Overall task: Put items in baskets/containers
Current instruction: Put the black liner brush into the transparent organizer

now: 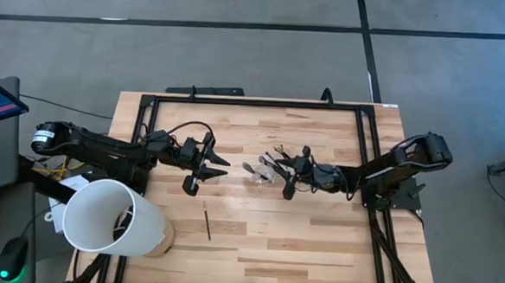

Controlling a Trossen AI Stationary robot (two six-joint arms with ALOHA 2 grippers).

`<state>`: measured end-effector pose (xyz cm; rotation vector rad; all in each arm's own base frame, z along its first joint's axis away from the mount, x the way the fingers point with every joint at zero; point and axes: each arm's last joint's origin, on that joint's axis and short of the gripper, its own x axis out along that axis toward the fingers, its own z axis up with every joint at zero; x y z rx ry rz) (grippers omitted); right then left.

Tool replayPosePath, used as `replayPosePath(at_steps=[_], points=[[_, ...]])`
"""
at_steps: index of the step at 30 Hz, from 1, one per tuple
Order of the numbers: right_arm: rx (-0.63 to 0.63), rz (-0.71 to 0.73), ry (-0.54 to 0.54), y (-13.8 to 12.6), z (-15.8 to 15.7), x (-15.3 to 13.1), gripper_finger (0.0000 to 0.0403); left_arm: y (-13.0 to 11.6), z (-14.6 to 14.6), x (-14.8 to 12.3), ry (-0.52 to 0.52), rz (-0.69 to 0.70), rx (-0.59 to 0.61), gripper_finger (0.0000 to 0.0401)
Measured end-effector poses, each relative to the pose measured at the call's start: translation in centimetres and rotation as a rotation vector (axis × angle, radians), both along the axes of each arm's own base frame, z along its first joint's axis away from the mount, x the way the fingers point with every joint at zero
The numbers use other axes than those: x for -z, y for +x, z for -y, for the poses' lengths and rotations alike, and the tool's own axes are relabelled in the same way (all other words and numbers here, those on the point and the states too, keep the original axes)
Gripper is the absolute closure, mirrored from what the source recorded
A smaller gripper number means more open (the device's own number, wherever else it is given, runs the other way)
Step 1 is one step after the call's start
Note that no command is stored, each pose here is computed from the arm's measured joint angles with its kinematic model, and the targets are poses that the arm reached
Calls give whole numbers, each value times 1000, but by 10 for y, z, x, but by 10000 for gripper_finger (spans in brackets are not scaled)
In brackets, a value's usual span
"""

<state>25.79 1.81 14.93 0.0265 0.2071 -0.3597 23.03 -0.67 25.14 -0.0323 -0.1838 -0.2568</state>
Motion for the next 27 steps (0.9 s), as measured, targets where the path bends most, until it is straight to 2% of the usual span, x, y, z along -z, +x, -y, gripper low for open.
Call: replayPosePath(at_steps=[6, 15, 21, 27], points=[[41, -48, -45, -2, -14, -20, 296, 0, 0, 1, -31, -14, -8, 288], [169, -86, 19, -17, -15, -35, 296, 0, -1, 1, -67, -28, -10, 288], [169, -49, 12, -22, -12, -46, 296, 1, -1, 3, -163, -67, -10, 288], [160, -9, -56, -29, -8, -63, 296, 2, 1, 14, -208, -190, -32, 288]])
